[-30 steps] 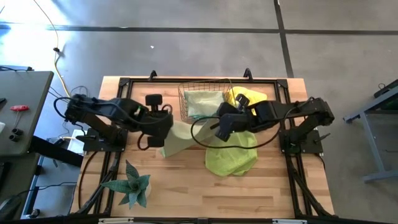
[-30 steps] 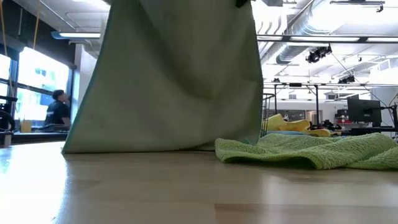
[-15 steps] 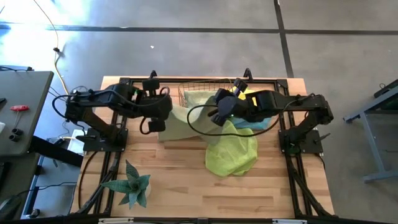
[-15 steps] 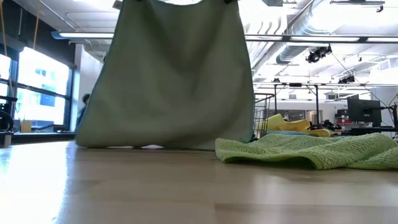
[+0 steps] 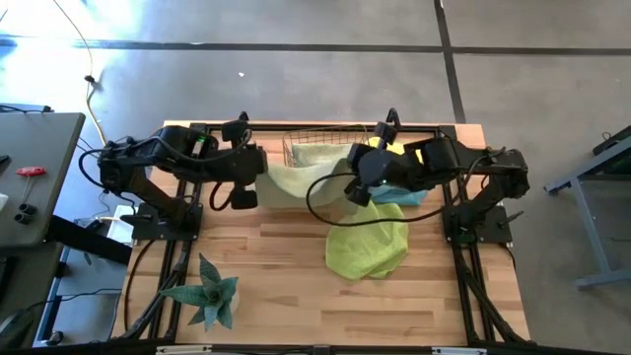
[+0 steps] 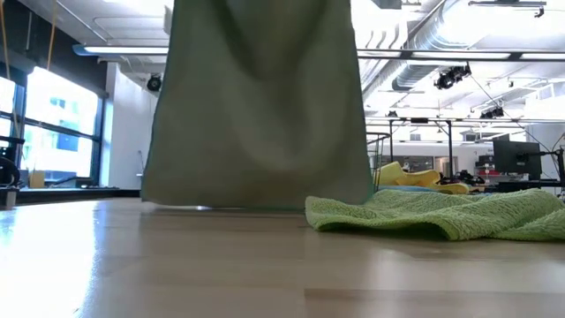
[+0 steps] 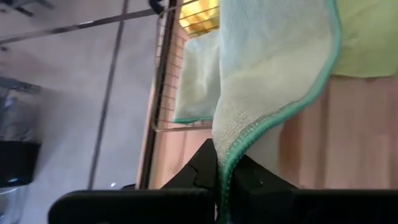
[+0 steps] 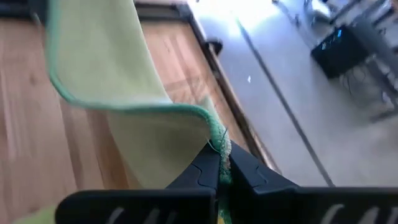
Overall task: Fold microfiber towels
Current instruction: Fold the light green towel
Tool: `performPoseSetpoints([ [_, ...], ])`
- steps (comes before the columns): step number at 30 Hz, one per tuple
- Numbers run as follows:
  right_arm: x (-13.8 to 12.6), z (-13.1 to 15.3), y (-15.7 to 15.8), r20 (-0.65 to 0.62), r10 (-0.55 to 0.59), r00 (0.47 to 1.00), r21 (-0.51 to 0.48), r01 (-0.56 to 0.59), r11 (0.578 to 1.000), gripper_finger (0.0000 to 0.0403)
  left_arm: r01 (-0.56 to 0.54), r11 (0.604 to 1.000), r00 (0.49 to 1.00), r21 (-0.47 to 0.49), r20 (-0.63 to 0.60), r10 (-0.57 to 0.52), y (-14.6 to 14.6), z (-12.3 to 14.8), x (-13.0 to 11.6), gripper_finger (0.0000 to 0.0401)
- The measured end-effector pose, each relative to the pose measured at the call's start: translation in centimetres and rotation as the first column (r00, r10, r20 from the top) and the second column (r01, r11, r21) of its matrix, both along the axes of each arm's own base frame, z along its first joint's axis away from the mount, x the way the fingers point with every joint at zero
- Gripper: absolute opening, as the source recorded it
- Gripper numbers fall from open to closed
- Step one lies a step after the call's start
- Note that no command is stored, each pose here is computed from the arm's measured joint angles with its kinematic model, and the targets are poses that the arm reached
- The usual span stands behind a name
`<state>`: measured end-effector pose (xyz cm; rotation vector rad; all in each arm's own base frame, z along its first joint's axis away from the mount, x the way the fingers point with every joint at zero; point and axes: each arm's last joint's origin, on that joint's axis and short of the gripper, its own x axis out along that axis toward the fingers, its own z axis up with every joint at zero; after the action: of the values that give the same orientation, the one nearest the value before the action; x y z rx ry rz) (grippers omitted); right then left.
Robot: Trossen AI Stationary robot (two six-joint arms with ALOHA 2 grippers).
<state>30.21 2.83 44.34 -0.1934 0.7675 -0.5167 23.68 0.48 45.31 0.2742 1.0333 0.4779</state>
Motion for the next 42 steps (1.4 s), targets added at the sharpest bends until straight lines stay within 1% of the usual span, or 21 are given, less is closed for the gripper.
performPoseSetpoints([
  [3, -0.6, -0.5, -0.1, -0.049, -0.049, 0.998, 0.012, 0.049, 0.999, 0.0, 0.001, 0.999, 1.0, -0.036, 0.023, 0.0, -0.1, 0.3, -0.4, 0.0],
  [7, -0.8, -0.6, -0.2, -0.057, -0.081, 0.995, -0.006, 0.081, 0.997, 0.0, -0.001, 0.998, 0.999, -0.06, 0.038, 0.003, -0.1, 0.5, -0.8, 0.0],
  [10, -0.8, -0.6, -0.4, -0.065, -0.083, 0.994, -0.027, 0.082, 0.996, 0.0, 0.017, 0.999, 1.0, -0.04, 0.025, -0.016, -0.1, 0.5, -0.8, 0.0],
  [12, -0.8, -0.5, -0.8, -0.071, -0.099, 0.993, -0.059, 0.095, 0.994, 0.0, 0.015, 1.0, 1.0, -0.006, 0.013, -0.015, 0.2, 0.5, -0.8, 0.0],
  [15, -0.8, -0.5, -1.8, -0.073, -0.139, 0.988, -0.093, 0.132, 0.987, 0.0, -0.006, 0.999, 1.0, 0.035, 0.001, 0.006, 0.8, 0.5, -0.8, 0.0],
  [18, -0.6, -0.3, -2.6, -0.063, -0.166, 0.984, -0.112, 0.158, 0.981, 0.0, -0.03, 0.998, 1.0, 0.052, -0.003, 0.03, 1.3, 0.6, -0.9, 0.0],
  [22, -0.5, -0.2, -2.9, -0.058, -0.172, 0.983, -0.148, 0.162, 0.976, 0.0, -0.053, 0.995, 0.999, 0.08, -0.001, 0.053, 1.5, 0.6, -0.9, 0.0],
  [24, -0.5, -0.2, -2.8, -0.06, -0.17, 0.984, -0.165, 0.158, 0.974, 0.0, -0.061, 0.995, 0.998, 0.08, 0.007, 0.061, 1.5, 0.6, -1.0, 0.0],
  [26, -0.5, -0.2, -2.6, -0.061, -0.161, 0.985, -0.162, 0.149, 0.975, 0.0, -0.07, 0.996, 0.997, 0.047, 0.027, 0.069, 1.3, 0.7, -1.1, 0.0],
  [28, -0.5, -0.3, -2.0, -0.069, -0.12, 0.99, -0.101, 0.113, 0.988, 0.0, -0.068, 0.997, 0.996, -0.035, 0.052, 0.069, 0.9, 0.6, -1.1, 0.0],
  [30, -0.7, -0.6, -1.3, -0.086, -0.066, 0.994, 0.014, 0.067, 0.998, 0.0, -0.052, 0.987, 0.995, -0.155, 0.072, 0.063, 0.3, 0.4, -0.9, 0.0],
  [31, -0.8, -0.9, -1.0, -0.098, -0.046, 0.994, 0.074, 0.054, 0.996, 0.0, -0.041, 0.978, 0.996, -0.202, 0.068, 0.056, 0.0, 0.1, -0.8, 0.0],
  [33, -0.8, -1.6, -0.1, -0.142, -0.029, 0.989, 0.164, 0.052, 0.985, 0.0, -0.036, 0.965, 0.998, -0.26, 0.037, 0.047, -1.0, -1.2, -0.3, 0.0],
  [37, -0.8, -3.3, 2.3, -0.268, -0.006, 0.963, 0.219, 0.067, 0.973, 0.0, -0.044, 0.944, 0.999, -0.327, -0.036, 0.035, -3.3, -5.5, 1.5, 0.0],
  [39, -0.8, -3.8, 3.8, -0.293, 0.013, 0.956, 0.241, 0.061, 0.968, 0.0, -0.028, 0.931, 0.999, -0.364, -0.029, 0.019, -4.7, -7.5, 2.4, 0.0],
  [42, -0.7, -4.4, 6.3, -0.291, 0.065, 0.954, 0.285, 0.022, 0.958, 0.0, 0.016, 0.905, 1.0, -0.425, 0.03, -0.003, -6.7, -9.5, 3.3, 0.0],
])
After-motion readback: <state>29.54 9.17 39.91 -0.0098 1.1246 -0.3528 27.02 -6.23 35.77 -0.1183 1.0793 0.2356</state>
